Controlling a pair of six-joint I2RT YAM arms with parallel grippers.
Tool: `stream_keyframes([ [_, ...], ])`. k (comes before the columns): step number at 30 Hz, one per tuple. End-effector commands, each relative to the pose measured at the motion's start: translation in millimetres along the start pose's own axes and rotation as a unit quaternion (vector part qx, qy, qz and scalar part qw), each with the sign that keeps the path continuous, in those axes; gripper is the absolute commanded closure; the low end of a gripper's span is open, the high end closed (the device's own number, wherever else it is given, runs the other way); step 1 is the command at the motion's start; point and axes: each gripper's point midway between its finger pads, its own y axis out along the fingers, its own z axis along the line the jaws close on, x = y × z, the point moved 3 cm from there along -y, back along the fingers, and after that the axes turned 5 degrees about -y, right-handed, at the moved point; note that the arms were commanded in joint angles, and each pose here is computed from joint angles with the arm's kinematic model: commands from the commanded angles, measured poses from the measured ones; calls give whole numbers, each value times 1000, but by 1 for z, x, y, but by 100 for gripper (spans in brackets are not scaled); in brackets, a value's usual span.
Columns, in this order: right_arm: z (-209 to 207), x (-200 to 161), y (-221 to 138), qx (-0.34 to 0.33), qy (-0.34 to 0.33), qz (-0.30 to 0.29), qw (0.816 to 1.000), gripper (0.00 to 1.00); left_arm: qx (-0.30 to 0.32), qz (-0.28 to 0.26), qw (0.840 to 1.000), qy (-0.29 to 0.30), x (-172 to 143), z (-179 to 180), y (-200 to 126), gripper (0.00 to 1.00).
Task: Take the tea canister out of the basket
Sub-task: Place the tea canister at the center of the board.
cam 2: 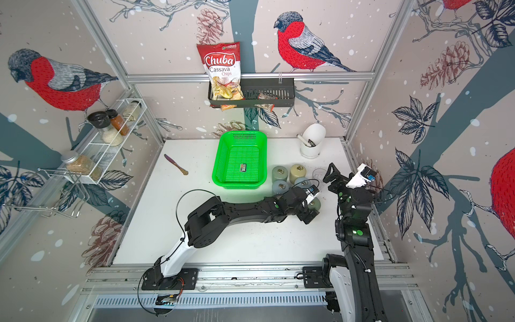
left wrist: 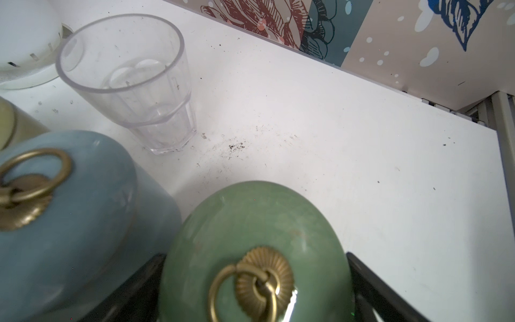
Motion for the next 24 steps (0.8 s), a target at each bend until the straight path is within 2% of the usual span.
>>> stream_keyframes([
  [1, 4, 9, -2, 7, -10, -12, 1000, 0, -4, -31, 1000, 1, 28, -6, -11, 3],
  [6, 11, 28, -4, 12, -10, 0, 1000, 0, -23, -74, 997, -2, 67, -16, -36, 3],
  [9, 5, 35, -1, -28, 0, 33, 999, 0, -35, -104, 994, -1, 94, -22, -57, 3],
  [14, 7, 29, 5, -35, 28, 88, 995, 0, -36, -134, 990, -4, 120, -25, -94, 3],
  [19, -1, -17, 5, -33, 117, 145, 982, 0, 0, -181, 983, -3, 124, -12, -144, 3],
  [24, -17, -86, 0, -37, 178, 224, 957, 0, 55, -191, 980, -21, 101, 21, -189, 3],
])
